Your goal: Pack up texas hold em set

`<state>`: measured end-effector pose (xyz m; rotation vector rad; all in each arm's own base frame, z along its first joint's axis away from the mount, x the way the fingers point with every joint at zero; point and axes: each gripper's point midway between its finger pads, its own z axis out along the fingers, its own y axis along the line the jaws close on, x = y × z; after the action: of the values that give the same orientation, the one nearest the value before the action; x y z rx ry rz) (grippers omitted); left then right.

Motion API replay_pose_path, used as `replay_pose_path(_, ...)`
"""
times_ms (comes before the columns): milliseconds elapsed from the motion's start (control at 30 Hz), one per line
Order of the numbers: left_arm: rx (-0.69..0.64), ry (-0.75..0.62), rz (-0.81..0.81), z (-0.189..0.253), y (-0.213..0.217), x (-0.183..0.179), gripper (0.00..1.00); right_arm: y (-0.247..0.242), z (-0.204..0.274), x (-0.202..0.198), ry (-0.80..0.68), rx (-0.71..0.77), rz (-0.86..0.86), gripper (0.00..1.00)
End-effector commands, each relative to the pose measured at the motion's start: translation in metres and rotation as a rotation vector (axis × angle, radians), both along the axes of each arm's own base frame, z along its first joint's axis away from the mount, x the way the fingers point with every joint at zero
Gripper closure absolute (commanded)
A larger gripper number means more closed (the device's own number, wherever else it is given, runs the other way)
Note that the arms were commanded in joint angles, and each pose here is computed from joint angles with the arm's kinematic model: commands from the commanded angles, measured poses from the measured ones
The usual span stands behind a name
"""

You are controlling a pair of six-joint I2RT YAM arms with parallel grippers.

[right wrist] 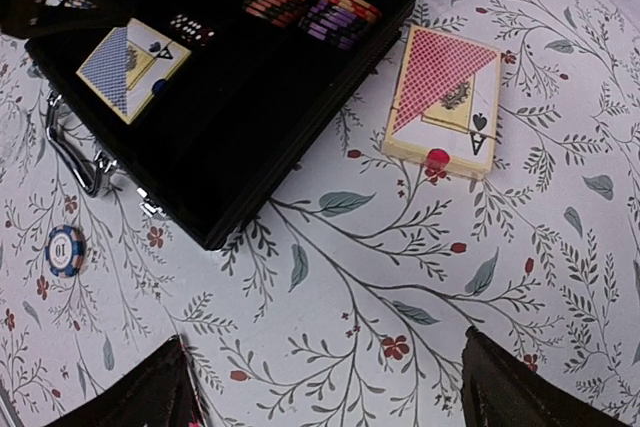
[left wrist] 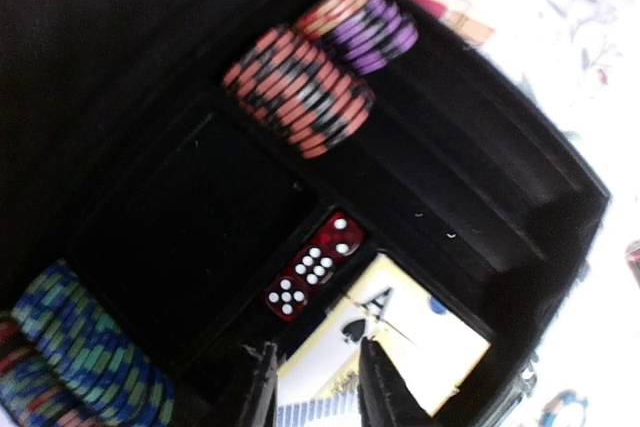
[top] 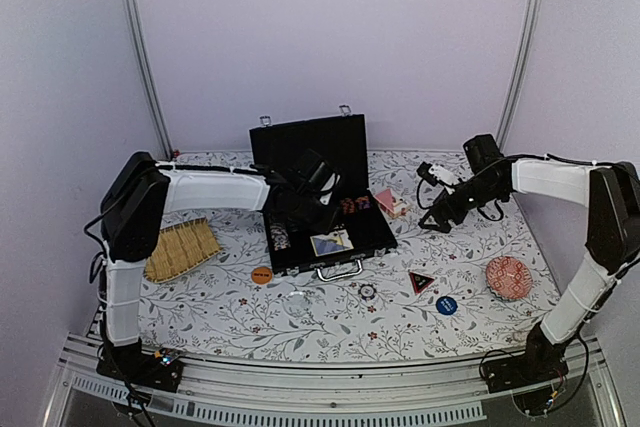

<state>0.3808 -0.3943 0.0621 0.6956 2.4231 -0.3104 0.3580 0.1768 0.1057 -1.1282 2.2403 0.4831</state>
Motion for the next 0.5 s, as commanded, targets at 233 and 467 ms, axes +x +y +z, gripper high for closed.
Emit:
replay_pose_path(233, -0.173, -0.052, -0.012, 0.073, 0.001, -0.029, 0.48, 0.01, -0.033, 0.093, 0.127, -0.052, -0.161, 0.01)
replay_pose_path(467, -0.182, -0.033, -0.004, 0.066, 0.008, -0.038, 0.43, 0.025, -0.064, 0.121, 0.174, -0.062, -0.164, 0.01)
